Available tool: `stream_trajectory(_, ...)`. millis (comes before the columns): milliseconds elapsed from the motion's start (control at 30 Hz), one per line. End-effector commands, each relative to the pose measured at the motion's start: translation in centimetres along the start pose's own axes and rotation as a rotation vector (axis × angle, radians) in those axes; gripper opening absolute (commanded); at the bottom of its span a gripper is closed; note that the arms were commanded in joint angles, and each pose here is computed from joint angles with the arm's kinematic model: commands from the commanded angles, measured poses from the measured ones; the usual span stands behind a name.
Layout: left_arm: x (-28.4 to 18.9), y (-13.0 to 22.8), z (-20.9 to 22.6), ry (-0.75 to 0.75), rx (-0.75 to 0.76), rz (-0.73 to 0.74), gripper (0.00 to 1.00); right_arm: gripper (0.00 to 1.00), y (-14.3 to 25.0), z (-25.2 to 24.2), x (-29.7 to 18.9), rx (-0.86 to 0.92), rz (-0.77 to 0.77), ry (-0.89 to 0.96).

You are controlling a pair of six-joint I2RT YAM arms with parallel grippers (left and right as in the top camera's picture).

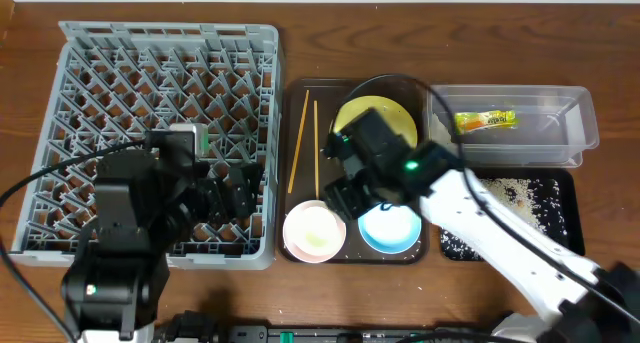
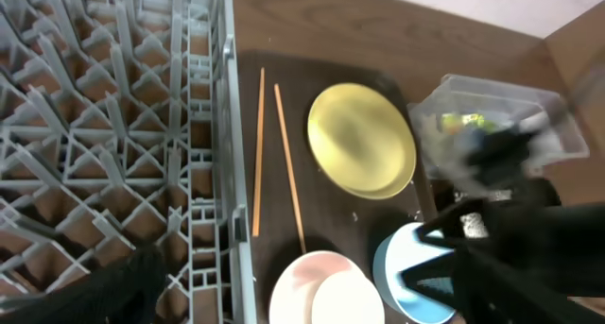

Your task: Sort waste into correct bins and load items into the dishwasher

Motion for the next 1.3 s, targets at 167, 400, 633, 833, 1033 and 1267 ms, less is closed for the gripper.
stream_trajectory(167,-2.9,-1.0,-0.8,-0.019,0.025,-0.107,0.98,0.44,0.7,-0.3,5.3,0.041,0.109,0.048)
stream_trajectory(400,-2.9,-1.2,-0.8,-0.009,-0.121,-0.115,0.98,0.01,0.9,-0.3,5.5,0.046,0.126,0.043)
stream_trajectory(633,-3.0,-2.1,-2.8,0.137,-0.215,-0.129,0.98,0.01,-1.0,-0.3,-2.4,0.052,-0.038,-0.177)
stream_trajectory(833,-3.4,-3.4,-6.0,0.386,-0.200,-0.112,0.98,0.01,-3.2,-4.0,-12.2,0.126,-0.352,-0.378)
stream_trajectory(1033,-4.0,-4.0,-10.2,0.795,-0.065,0.016,0.98,0.01,-4.7,-2.6,-19.6,-0.084,-0.571,-0.787)
stream_trajectory(1267,-3.8,-3.8,-11.0,0.964,-0.036,0.123,0.98,0.01,-5.4,1.0,-20.5,-0.250,-0.587,-0.882)
Point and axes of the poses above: each gripper's point midway between its finger pads, its own x axis out along the fingers, its own z axis along the line the jaws close on, y = z × x, the point moved 4 cm from there along -x, back along the fingers, and after that the axes turned 1 degree about x, right-handed, at the moved point
